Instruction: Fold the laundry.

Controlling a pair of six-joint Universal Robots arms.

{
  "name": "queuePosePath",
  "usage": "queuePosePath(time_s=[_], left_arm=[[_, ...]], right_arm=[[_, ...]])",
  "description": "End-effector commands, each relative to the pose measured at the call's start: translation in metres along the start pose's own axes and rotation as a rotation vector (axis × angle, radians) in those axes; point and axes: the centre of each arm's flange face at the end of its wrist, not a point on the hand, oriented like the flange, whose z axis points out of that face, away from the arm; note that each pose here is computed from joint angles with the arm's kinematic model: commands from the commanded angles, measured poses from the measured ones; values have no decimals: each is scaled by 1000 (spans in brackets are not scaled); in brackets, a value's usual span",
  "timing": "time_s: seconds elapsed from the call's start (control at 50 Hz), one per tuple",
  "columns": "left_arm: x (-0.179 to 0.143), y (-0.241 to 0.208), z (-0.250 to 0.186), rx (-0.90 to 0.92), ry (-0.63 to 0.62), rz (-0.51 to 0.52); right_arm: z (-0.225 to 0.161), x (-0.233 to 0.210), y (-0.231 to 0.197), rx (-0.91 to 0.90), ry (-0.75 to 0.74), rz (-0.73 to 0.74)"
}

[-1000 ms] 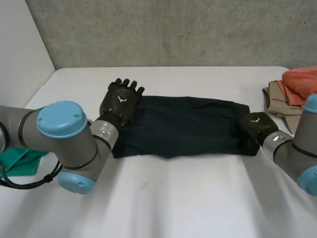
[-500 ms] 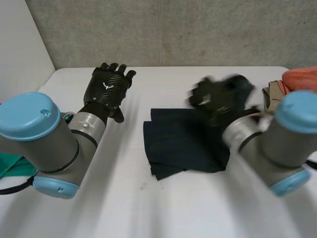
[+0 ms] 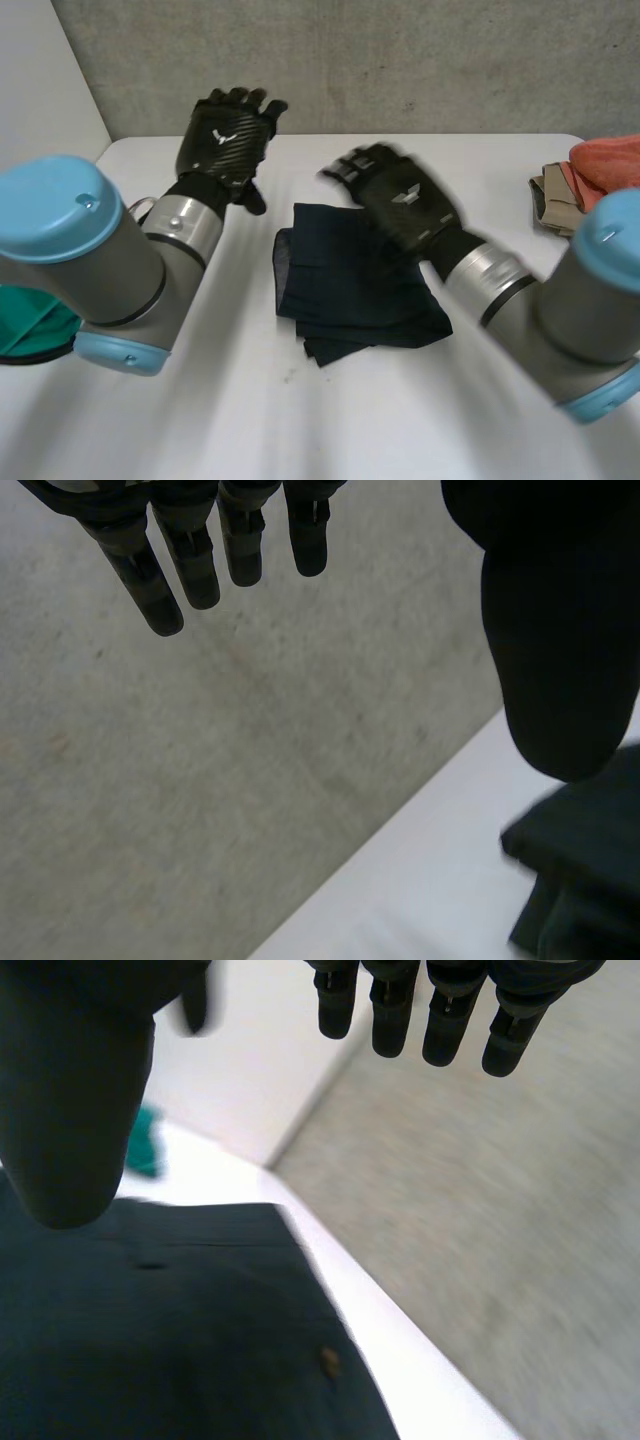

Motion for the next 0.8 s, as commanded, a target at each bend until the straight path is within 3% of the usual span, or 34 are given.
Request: queuePosePath(time_s=[0.02,0.2,0.38,0.46,0.62,0.8], left_arm=[[47,-9,8,-3,122,-98],[89,39,26,-190,220,-101],[83,81,4,-448,165,-27],[84,95,-13,-544,192,21],[83,95,-19,-557,211,47],[63,46,-7,-426,163,18]], right_arm=[[-8,70,8,-168,218,199],[25,75,49,-317,134,286],[39,59,93,-416,9,367],[39,54,111,-467,-1,310],[35,64,117,-553,94,8],[29,49,59,-418,106,-97]])
